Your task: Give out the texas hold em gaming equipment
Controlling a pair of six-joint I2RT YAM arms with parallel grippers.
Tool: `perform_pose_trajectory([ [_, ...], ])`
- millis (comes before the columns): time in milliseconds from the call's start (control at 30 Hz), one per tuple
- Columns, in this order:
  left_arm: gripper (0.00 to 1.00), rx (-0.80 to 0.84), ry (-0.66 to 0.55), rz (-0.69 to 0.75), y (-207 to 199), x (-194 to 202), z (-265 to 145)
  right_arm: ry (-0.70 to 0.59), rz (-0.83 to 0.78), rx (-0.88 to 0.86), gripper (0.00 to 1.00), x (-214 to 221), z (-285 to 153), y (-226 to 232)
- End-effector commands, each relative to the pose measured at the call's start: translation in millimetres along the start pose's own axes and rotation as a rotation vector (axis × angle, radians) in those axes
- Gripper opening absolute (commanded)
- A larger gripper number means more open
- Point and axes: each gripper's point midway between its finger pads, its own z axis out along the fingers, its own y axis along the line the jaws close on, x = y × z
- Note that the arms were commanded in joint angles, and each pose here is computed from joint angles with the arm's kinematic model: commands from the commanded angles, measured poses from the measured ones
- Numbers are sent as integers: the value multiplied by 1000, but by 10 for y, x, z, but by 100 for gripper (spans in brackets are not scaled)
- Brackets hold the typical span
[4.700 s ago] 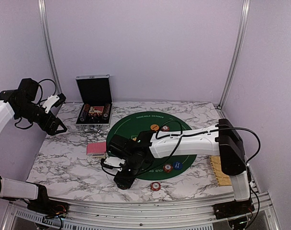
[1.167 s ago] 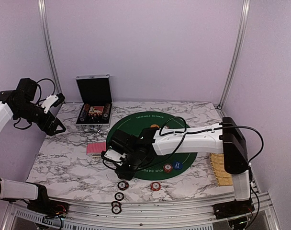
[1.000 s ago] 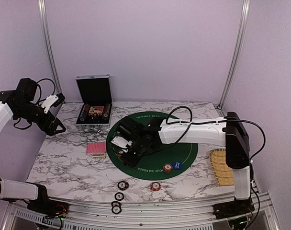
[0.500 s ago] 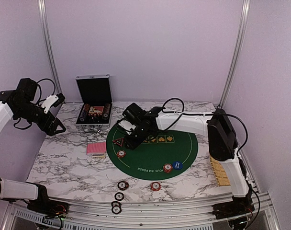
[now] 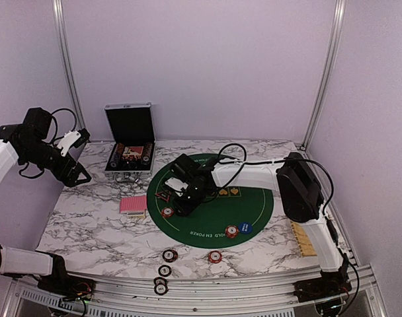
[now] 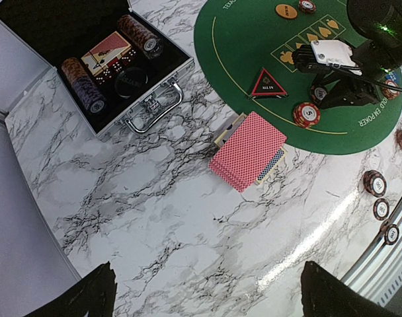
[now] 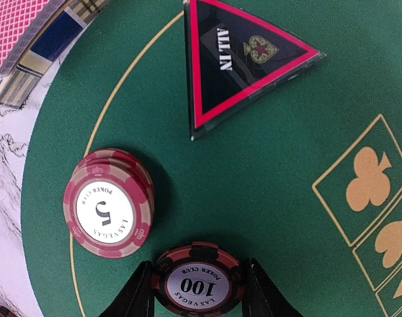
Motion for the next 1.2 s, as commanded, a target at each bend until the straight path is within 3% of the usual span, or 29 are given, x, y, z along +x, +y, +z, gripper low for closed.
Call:
perform_pose_trajectory([
  [0,99,20,10,5,-40,8,-23,-25,-6,-14,26,-54,-84,11],
  [200,99,14,10,5,-36,11,-33,-36,-9,-10,55,-87,-131,6],
  [600,99,8,5,8,-33,-2,-53,-111,-30,3,57,-223,-693,138],
  [933,99,11,5,6,-37,-2,-55,-16,-181,-69,69,310,-785,1077],
  [1167,99,7,2,5,-32,-11,-70,20,-247,-111,78,490,-645,1445],
])
